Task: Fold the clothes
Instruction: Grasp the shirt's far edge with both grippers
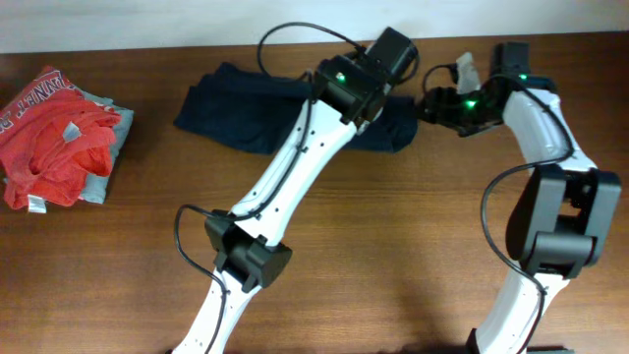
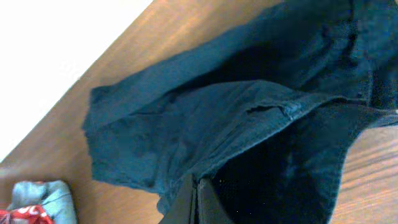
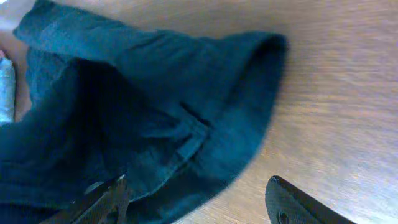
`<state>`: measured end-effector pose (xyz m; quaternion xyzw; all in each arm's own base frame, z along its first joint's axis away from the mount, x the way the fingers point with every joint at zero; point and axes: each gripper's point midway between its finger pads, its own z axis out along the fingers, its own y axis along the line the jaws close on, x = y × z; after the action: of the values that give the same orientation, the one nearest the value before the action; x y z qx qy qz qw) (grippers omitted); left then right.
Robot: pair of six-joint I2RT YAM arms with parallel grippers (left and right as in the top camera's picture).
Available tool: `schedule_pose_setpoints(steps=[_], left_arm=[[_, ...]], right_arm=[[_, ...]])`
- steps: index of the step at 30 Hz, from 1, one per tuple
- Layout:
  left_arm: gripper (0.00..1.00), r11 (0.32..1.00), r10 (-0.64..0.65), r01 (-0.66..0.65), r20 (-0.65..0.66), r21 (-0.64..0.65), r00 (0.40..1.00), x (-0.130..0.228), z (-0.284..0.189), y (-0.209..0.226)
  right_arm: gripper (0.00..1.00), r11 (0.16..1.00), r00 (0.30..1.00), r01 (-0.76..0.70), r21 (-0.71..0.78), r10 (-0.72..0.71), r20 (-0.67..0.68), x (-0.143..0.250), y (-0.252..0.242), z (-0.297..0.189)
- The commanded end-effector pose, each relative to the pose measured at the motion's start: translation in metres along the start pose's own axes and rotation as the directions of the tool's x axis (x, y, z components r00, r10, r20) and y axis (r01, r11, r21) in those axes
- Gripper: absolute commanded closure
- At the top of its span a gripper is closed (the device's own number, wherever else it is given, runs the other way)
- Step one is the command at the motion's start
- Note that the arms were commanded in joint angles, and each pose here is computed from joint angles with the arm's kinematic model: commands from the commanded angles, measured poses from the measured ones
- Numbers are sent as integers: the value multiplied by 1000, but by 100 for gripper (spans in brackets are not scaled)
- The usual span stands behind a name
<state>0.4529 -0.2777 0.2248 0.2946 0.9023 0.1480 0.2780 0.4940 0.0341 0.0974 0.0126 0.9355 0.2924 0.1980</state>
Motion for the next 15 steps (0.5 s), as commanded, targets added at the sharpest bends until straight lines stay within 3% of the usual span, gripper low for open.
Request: schedule_pose_setpoints(steps=[1,5,11,15], left_arm=[[100,996,-46,50,49,-71,998,-5,-21,40],[99,989,-109,119,101,-89,989,-5,-43,74],[100,988,-115,125,104,-94,988,-3,-47,80],[100,988,-106,116,100,-102,989,-2,-46,85]], right_arm=[[25,999,999,29,16,-29,-18,4,-1,17],[25,991,998,67,117,-66,-13,0,-9,25],[25,988,995,94,123,-97,25,-11,-9,28],[25,990,996,80,112,-76,-40,7,-8,44]])
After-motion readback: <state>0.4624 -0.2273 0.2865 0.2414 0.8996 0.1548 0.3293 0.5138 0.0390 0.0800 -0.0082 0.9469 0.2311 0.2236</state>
